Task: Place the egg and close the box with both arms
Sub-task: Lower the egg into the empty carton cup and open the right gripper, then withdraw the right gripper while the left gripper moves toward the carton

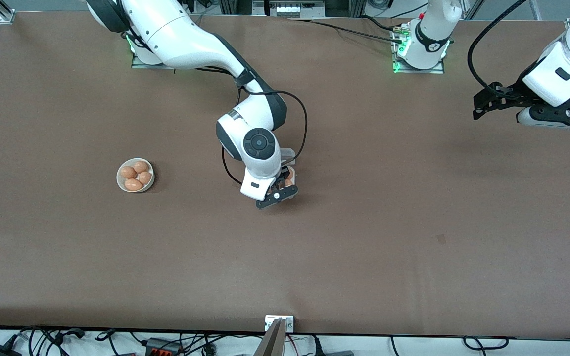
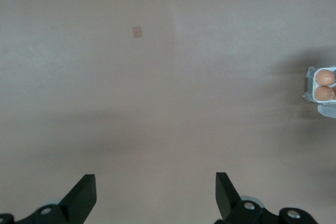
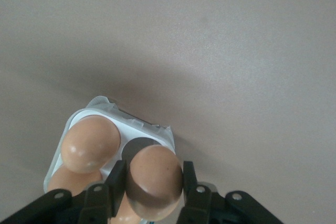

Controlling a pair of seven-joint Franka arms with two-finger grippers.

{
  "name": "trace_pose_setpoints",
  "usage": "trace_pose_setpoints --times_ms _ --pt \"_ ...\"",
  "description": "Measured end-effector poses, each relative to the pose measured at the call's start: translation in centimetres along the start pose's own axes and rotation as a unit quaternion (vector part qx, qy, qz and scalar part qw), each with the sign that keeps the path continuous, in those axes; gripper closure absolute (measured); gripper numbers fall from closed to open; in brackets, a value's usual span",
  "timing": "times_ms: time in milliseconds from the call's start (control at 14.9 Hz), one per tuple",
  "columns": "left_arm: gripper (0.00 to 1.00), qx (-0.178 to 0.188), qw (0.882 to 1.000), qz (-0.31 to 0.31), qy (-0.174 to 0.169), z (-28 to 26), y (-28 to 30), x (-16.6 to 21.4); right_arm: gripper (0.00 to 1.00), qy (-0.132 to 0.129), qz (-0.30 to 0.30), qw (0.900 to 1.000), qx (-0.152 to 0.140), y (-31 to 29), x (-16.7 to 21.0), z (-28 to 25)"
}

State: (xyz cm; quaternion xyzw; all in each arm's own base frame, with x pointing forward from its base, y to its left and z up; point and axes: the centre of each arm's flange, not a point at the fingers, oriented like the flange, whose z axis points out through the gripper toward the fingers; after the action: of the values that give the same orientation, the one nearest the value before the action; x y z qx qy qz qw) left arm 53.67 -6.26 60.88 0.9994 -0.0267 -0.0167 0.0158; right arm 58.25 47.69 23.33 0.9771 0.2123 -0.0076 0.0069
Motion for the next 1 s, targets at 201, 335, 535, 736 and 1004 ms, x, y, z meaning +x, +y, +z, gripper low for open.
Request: trace_pose_setpoints --times_ms 201,335,535,736,1004 --pt "0.0 0.0 1.0 0.0 0.0 0.0 0.0 0.0 0.52 0.005 -0.001 1.0 0.002 -0.19 0.07 -0.1" --pt "0.0 0.0 1.0 0.0 0.0 0.0 0.0 0.0 0.52 0.007 0.001 1.0 0.002 -0.29 0.08 -0.13" --pt "0.0 0.0 1.0 0.0 0.0 0.0 0.0 0.0 0.51 0.008 0.023 1.0 0.002 -0.29 0.1 -0.15" --pt "0.0 0.0 1.0 0.0 0.0 0.0 0.0 0.0 0.44 0.008 0.032 0.999 0.003 -0.3 0.11 -0.17" --pt "0.0 0.0 1.0 0.0 0.0 0.0 0.0 0.0 0.41 0.009 0.034 0.999 0.002 -0.12 0.19 -0.25"
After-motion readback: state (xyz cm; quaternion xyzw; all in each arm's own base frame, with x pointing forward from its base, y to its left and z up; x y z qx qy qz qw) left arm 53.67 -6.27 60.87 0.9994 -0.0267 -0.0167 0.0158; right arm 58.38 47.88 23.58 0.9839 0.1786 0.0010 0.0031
